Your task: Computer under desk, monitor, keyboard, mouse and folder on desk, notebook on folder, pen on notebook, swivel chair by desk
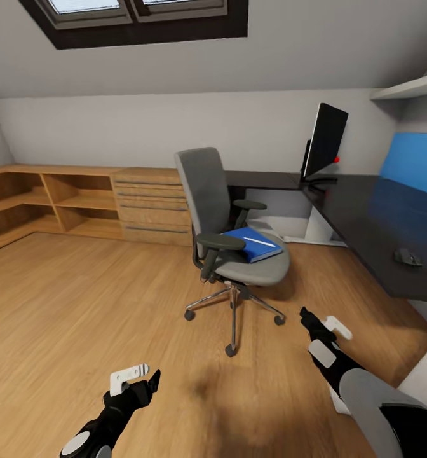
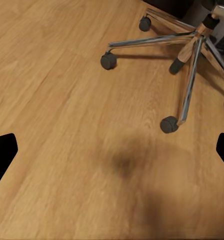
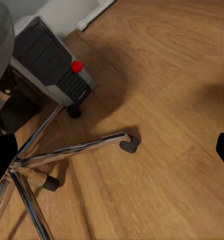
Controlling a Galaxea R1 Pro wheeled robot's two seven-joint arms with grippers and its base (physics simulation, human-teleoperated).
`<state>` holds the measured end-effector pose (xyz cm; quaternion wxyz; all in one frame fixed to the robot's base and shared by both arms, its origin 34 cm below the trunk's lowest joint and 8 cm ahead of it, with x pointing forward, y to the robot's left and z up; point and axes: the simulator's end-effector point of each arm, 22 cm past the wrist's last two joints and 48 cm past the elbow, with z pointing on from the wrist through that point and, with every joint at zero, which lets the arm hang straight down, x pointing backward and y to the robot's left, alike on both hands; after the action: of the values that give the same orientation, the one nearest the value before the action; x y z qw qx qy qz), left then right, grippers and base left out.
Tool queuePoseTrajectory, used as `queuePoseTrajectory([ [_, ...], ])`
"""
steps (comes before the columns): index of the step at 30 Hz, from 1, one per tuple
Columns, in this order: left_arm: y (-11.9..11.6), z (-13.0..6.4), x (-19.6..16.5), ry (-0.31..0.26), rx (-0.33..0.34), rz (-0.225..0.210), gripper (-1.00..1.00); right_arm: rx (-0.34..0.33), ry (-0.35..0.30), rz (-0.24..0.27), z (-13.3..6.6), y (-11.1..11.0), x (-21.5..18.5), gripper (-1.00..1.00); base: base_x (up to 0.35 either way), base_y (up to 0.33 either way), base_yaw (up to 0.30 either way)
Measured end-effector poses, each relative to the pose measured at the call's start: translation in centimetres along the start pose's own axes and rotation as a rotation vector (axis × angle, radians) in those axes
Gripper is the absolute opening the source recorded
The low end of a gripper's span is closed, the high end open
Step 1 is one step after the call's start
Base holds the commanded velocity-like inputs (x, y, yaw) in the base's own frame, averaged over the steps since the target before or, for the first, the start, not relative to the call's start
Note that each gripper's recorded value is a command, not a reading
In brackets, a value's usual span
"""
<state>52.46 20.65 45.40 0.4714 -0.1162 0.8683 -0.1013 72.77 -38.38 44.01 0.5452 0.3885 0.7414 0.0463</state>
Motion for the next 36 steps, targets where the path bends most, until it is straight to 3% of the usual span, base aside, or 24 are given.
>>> queuePoseTrajectory([
  [10, 0.15, -0.02, -0.04, -0.001, -0.002, -0.002, 1.0, -0.007, 0.004, -0.003, -0.15, 0.38, 0.47, 1.0, 0.091, 0.131, -0.07],
  [29, 0.13, -0.01, -0.03, -0.001, -0.003, -0.002, 1.0, -0.012, -0.002, -0.005, -0.08, 0.48, 0.14, 1.0, 0.007, 0.008, -0.001],
  [36, 0.07, -0.01, -0.02, -0.001, -0.002, -0.001, 1.0, -0.017, 0.064, 0.0, 0.4, 0.42, 0.11, 1.0, 0.0, 0.0, 0.0],
])
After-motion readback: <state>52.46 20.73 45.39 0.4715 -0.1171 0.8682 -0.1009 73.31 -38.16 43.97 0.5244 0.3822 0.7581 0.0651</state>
